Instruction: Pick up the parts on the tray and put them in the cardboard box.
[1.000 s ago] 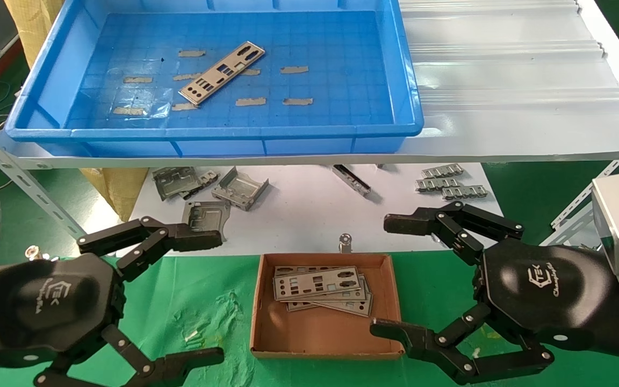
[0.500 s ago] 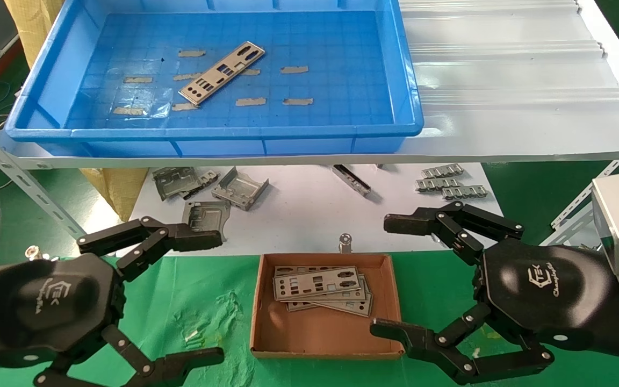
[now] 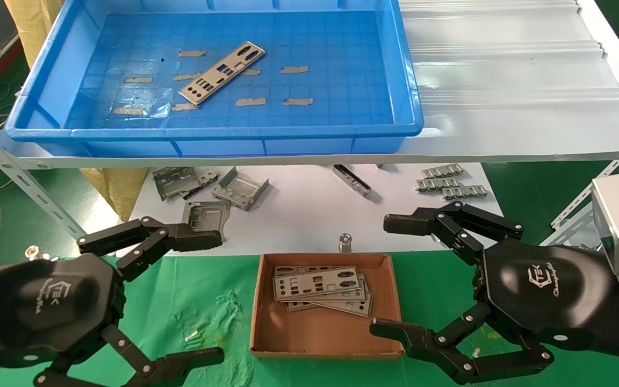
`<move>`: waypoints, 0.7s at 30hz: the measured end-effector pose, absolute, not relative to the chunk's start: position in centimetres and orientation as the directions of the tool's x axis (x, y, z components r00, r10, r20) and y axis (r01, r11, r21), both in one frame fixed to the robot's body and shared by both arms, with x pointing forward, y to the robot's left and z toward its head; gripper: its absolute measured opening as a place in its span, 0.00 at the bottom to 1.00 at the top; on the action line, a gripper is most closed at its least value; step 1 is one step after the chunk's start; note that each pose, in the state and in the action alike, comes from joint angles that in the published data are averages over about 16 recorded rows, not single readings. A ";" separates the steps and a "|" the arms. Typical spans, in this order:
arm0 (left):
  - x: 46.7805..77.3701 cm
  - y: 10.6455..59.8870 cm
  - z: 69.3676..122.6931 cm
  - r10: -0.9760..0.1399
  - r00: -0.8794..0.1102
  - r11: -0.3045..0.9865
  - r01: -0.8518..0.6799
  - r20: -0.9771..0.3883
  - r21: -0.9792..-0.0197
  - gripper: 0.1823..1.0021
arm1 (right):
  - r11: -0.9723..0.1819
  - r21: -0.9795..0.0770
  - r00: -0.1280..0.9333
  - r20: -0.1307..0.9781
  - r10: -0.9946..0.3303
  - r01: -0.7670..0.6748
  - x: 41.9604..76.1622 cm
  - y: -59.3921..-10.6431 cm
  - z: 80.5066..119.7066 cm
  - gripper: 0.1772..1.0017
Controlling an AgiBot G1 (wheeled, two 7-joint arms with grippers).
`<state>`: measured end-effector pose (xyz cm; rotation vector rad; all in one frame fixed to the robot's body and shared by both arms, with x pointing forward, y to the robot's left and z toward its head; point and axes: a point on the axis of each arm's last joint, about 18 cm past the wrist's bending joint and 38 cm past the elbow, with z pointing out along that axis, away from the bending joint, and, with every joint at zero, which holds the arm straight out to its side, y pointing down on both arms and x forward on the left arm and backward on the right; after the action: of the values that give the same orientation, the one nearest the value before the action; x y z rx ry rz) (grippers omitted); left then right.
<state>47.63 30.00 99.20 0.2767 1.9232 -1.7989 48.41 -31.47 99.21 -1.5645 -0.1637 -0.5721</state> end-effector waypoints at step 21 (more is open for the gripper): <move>47.6 30.0 99.2 -0.179 -0.860 0.112 0.465 -0.478 -0.878 1.00 | -0.092 -0.893 0.861 0.450 -0.239 0.441 48.4 -31.5 99.2 0.71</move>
<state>47.63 30.00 99.20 0.2767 1.9232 -1.7989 48.41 -31.47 99.21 -1.5645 -0.1637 -0.5721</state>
